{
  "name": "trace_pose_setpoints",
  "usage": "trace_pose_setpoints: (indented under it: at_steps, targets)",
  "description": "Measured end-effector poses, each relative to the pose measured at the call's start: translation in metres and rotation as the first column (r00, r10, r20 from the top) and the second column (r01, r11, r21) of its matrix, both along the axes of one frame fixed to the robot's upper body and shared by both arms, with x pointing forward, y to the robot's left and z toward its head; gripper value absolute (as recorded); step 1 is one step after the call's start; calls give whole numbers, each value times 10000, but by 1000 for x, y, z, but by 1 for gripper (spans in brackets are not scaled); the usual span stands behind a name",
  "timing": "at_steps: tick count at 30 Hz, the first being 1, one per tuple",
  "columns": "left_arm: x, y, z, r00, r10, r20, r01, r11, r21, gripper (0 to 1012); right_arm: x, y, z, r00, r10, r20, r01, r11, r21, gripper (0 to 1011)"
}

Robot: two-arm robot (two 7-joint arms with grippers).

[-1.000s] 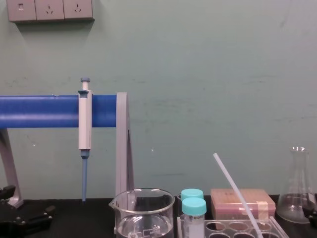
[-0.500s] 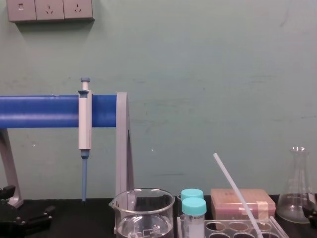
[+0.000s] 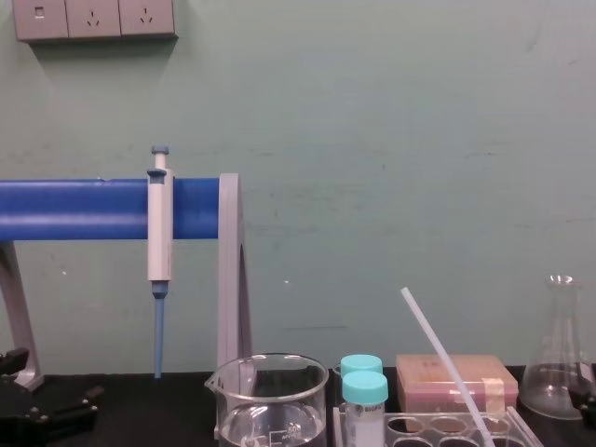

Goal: Pick up the stirring rod with one hand, then place it down.

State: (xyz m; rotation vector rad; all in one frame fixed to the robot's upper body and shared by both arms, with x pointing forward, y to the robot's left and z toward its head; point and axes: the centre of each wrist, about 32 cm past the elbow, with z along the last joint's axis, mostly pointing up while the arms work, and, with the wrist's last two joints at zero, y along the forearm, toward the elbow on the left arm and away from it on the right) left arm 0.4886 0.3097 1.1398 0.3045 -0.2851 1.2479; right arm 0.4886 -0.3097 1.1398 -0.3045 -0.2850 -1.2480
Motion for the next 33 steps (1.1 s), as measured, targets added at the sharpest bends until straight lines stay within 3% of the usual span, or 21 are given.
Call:
trace_pose_setpoints:
  at_steps: [10, 22, 33]
  targets:
    - [0, 0, 0, 10000, 0, 0, 0, 10000, 0, 1000, 0, 0, 0, 10000, 0, 0, 0, 10000, 0, 1000]
    - [0, 0, 0, 10000, 0, 0, 0, 10000, 0, 1000, -1, -5, 9, 9900, 677, 1237, -704, 9974, 173, 1000]
    - [0, 0, 0, 10000, 0, -1, 0, 10000, -1, 1000, 24, -2, 25, 9636, 1959, 1820, -2042, 9785, 280, 1000]
